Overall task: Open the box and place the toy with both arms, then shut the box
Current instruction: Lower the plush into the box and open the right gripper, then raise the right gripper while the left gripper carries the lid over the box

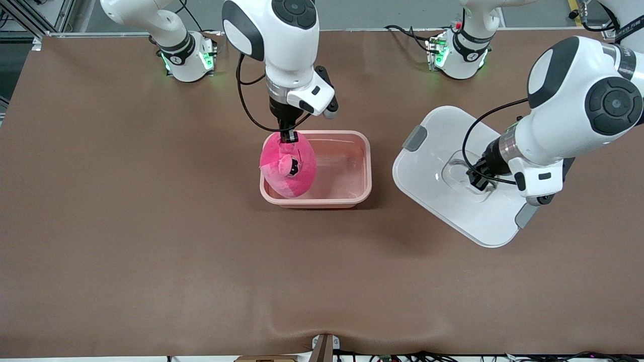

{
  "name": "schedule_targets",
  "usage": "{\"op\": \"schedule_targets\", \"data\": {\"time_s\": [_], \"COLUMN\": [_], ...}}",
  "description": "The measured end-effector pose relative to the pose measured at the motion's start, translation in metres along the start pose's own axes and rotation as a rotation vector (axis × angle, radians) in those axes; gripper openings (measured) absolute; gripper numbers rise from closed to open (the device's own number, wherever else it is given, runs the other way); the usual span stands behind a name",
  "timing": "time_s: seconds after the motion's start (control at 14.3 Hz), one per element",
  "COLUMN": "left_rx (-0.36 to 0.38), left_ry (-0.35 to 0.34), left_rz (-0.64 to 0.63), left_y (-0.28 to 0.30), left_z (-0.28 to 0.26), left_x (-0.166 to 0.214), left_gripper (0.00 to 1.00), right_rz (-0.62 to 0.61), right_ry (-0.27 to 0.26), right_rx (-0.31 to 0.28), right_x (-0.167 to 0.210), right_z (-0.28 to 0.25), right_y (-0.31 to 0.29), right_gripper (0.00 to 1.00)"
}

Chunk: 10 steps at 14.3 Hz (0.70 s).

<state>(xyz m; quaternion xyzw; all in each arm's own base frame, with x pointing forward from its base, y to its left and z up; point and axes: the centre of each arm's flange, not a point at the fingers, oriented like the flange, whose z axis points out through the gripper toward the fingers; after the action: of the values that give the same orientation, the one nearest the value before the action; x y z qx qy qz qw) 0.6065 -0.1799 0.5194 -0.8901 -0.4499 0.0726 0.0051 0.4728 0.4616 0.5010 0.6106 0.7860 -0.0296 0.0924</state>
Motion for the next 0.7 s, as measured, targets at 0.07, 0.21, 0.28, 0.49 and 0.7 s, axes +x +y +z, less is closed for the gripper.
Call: {"op": "schedule_targets", "data": {"time_s": [0.07, 0.21, 0.28, 0.49, 0.7], "left_rx": [0.001, -0.005, -0.007, -0.008, -0.008], "left_ry": [-0.003, -0.023, -0.029, -0.033, -0.033], "left_rz": [0.002, 0.003, 0.005, 0.005, 0.005], "left_y": [-0.0001, 0.0008, 0.0013, 0.0015, 0.0014], "left_z": [0.0001, 0.0001, 0.0001, 0.0001, 0.0000], "left_x": [-0.0003, -0.0033, -0.0047, -0.0053, -0.0052], "left_gripper": [0.07, 0.07, 0.07, 0.07, 0.07], "right_rz": [0.000, 0.000, 0.000, 0.000, 0.000], "right_ry": [0.000, 0.001, 0.001, 0.001, 0.004], "right_rx": [-0.001, -0.002, -0.002, -0.003, -0.008], "right_x": [-0.0001, -0.0001, 0.0000, -0.0001, -0.0004], "right_z": [-0.0003, -0.0006, -0.0006, -0.0011, -0.0028], "right_y": [0.0000, 0.0001, 0.0001, 0.0000, 0.0002], "right_gripper": [0.16, 0.37, 0.47, 0.76, 1.00]}}
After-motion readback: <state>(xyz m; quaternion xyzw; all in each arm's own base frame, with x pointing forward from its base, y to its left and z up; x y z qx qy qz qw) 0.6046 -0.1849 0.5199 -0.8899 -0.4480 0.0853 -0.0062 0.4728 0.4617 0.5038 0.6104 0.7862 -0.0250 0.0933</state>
